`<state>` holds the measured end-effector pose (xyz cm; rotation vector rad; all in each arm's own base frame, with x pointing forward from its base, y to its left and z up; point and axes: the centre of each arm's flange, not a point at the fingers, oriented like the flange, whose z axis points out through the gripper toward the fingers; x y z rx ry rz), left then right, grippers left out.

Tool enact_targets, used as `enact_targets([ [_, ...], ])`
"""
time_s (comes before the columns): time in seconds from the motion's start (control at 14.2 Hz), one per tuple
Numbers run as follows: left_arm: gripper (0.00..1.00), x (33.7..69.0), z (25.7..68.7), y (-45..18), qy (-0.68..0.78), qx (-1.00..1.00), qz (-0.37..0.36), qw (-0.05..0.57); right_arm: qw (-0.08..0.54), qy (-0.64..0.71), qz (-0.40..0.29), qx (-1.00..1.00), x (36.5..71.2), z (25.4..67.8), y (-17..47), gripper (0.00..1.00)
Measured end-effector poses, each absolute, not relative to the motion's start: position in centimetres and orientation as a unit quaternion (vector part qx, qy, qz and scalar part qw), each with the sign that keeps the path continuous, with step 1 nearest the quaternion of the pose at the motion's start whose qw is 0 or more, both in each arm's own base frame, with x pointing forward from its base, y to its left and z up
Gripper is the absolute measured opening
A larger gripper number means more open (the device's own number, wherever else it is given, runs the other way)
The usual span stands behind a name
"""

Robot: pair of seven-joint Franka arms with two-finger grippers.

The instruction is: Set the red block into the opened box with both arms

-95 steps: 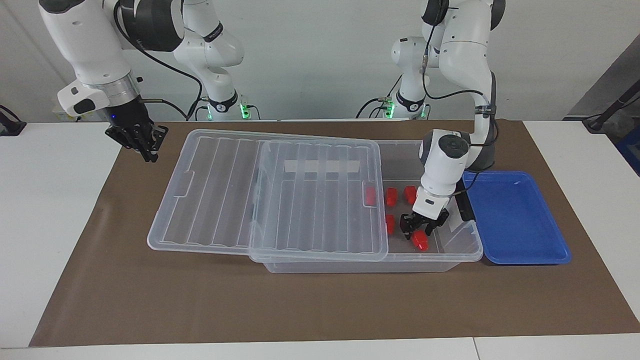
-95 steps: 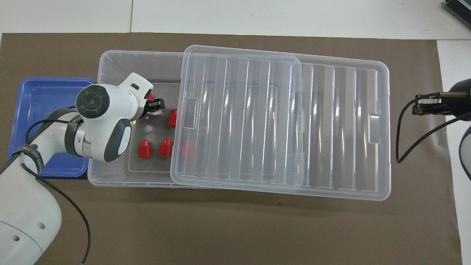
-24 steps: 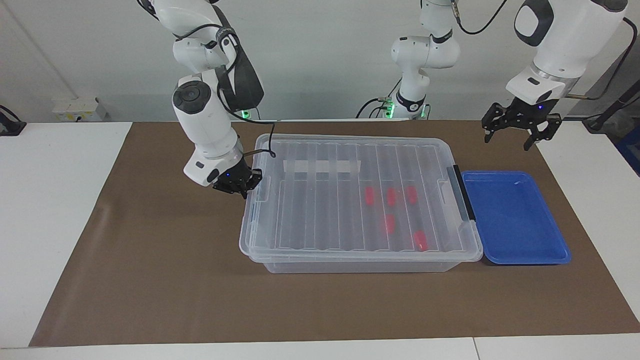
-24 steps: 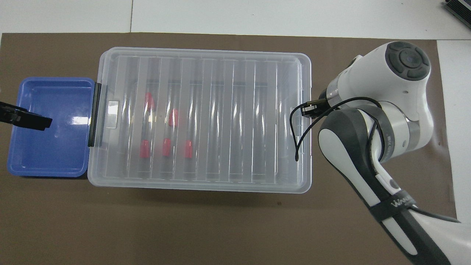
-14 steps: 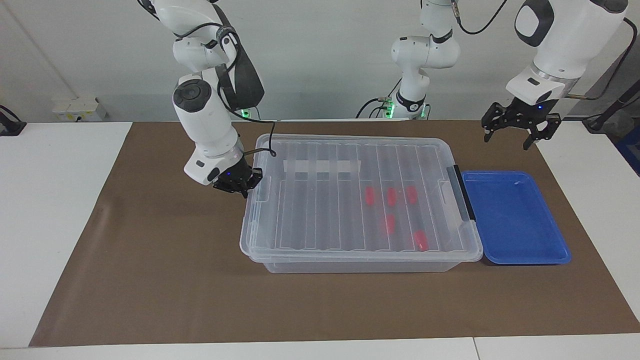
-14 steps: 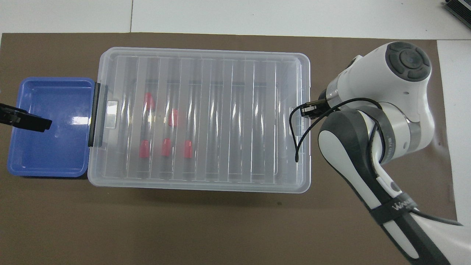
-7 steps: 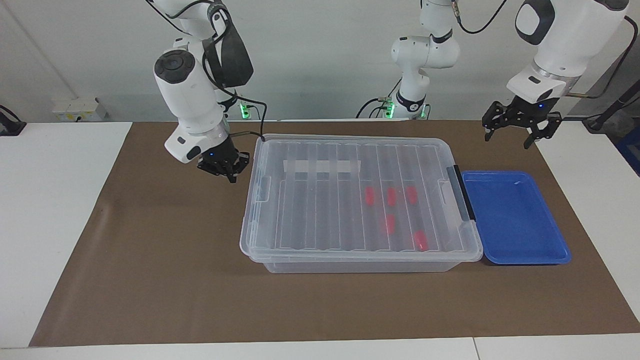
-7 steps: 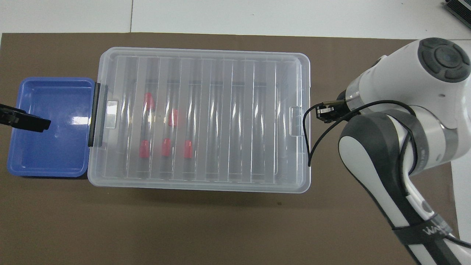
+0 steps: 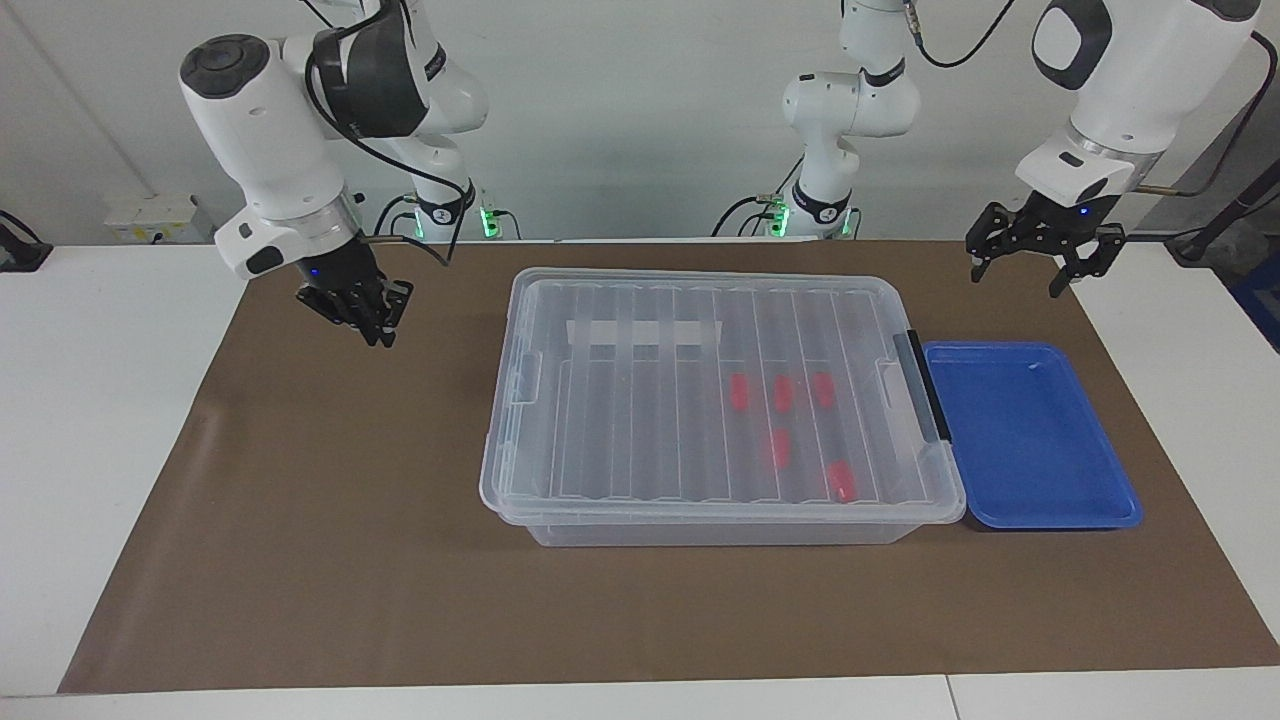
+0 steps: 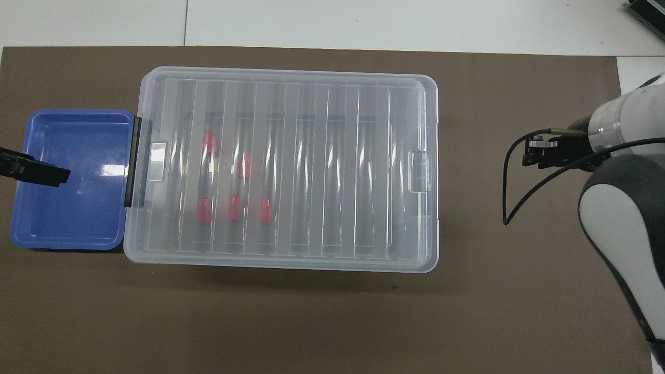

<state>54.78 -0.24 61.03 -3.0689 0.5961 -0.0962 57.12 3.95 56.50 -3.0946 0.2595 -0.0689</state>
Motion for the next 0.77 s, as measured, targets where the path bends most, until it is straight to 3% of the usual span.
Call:
enact_targets([
  [0.42,1.0,54.8,61.0,-0.2,0.191,-0.981,-0.031,0.007,-0.021,0.093,-0.023,-0.995,54.5,62.0,1.8,0.96],
  [0.77,1.0,54.8,61.0,-0.2,0.191,-0.981,-0.031,0.007,-0.028,0.102,-0.012,-0.994,54.0,65.1,0.9,1.0],
])
